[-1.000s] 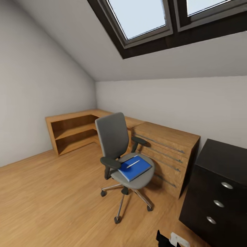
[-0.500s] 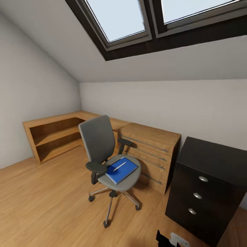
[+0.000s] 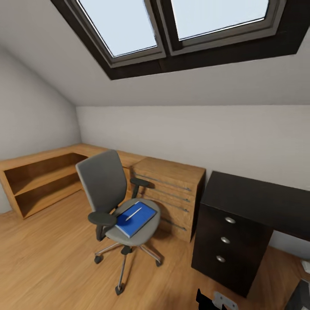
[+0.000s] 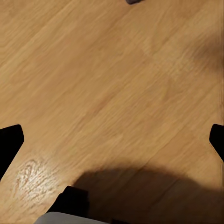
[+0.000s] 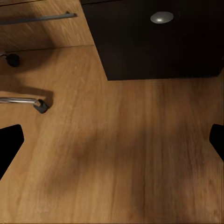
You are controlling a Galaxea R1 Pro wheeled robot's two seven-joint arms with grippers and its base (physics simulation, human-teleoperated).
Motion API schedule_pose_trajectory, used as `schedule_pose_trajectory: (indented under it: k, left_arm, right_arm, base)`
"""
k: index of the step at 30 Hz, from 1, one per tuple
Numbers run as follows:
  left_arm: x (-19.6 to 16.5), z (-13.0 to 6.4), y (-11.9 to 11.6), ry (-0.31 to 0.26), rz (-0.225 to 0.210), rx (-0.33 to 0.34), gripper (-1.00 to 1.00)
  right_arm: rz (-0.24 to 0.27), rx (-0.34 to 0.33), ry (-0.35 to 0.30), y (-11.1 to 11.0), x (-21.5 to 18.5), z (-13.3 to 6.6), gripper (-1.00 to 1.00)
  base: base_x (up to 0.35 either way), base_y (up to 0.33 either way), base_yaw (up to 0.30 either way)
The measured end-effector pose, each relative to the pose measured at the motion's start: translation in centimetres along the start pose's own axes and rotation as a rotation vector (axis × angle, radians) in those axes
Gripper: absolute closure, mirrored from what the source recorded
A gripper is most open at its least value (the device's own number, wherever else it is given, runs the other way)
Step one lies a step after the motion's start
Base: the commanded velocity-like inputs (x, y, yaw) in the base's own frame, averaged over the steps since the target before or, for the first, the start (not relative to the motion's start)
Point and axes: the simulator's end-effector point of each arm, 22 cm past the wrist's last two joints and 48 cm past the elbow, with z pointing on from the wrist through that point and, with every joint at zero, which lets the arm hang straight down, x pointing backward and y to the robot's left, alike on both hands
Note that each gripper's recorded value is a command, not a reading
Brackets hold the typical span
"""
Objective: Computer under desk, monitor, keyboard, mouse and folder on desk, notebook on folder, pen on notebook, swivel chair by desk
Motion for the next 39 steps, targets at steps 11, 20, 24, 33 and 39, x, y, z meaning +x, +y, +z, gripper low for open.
schedule_pose_trajectory:
  k: [11, 20, 24, 33, 39]
  left_arm:
    - [-4.8, -1.7, 0.1, -0.177, -0.055, 0.0, -1.0]
    - [-6.1, -2.0, 0.1, -0.236, -0.075, 0.0, -1.0]
    - [-6.2, -2.0, 0.1, -0.239, -0.076, -0.001, -1.0]
    - [-6.2, -2.0, 0.2, -0.24, -0.076, -0.001, -1.0]
    - [-5.9, -1.9, 0.2, -0.233, -0.073, -0.002, -1.0]
  right_arm:
    - [0.001, -0.003, -0.007, 0.5, -1.5, -0.9, -1.0]
    - [0.001, -0.004, -0.008, 0.5, -1.5, -0.9, -1.0]
    - [0.001, -0.004, -0.008, 0.5, -1.6, -0.9, -1.0]
    - [0.002, -0.004, -0.008, 0.5, -1.6, -0.9, -1.0]
    - [0.002, -0.004, -0.008, 0.5, -1.6, -0.9, -1.0]
  base:
    - [0.0, 0.0, -0.273]
    - [0.0, 0.0, -0.279]
    - [0.032, 0.0, -0.292]
    - [0.188, 0.0, -0.295]
    - [0.265, 0.0, -0.295]
